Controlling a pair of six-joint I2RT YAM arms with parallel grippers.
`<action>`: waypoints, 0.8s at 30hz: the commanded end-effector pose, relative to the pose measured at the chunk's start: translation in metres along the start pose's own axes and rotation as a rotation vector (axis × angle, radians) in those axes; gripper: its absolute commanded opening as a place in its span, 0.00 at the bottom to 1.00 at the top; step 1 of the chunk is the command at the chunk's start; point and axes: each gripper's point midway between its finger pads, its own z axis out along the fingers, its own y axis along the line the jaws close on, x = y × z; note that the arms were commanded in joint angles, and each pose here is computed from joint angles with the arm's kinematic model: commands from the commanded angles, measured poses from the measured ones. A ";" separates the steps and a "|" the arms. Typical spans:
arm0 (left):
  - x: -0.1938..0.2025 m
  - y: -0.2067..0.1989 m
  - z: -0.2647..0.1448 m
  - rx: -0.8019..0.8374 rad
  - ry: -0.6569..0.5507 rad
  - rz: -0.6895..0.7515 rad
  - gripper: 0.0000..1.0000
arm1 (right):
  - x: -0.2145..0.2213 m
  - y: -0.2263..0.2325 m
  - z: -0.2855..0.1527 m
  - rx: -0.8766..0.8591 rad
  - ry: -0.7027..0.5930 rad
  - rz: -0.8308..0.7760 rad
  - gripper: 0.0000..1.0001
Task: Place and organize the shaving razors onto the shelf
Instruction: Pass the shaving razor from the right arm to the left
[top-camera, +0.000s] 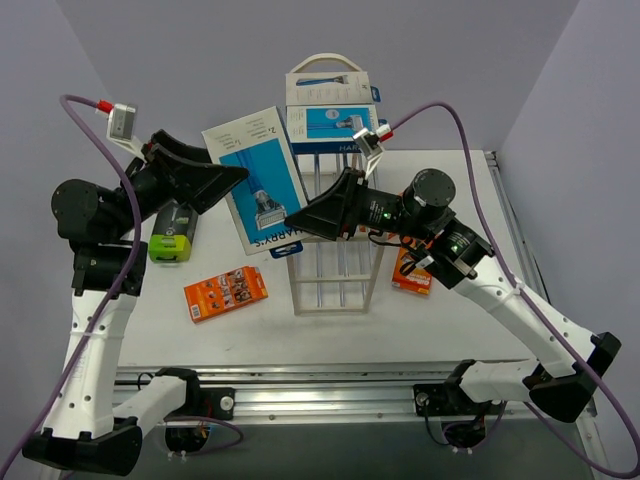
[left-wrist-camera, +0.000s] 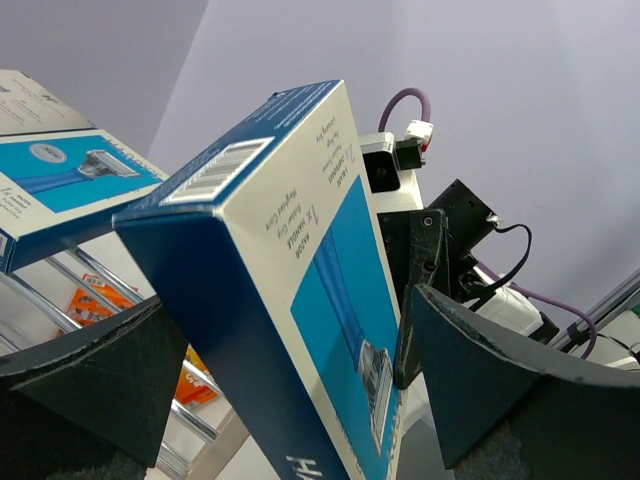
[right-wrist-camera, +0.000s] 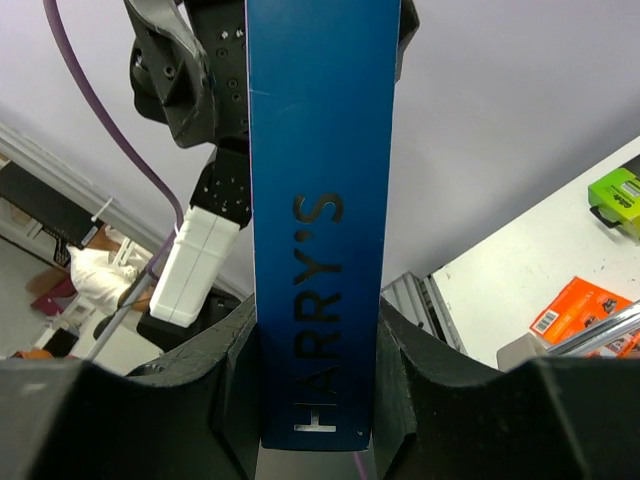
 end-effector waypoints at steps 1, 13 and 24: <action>-0.008 -0.015 0.002 0.051 -0.002 0.044 0.97 | -0.007 0.028 -0.002 -0.101 0.006 -0.091 0.00; -0.006 -0.016 0.002 0.063 0.015 0.038 0.64 | 0.007 0.027 -0.005 -0.127 0.071 -0.111 0.00; -0.005 -0.023 -0.001 0.076 0.018 0.055 0.22 | 0.002 0.023 -0.011 -0.078 0.049 -0.143 0.23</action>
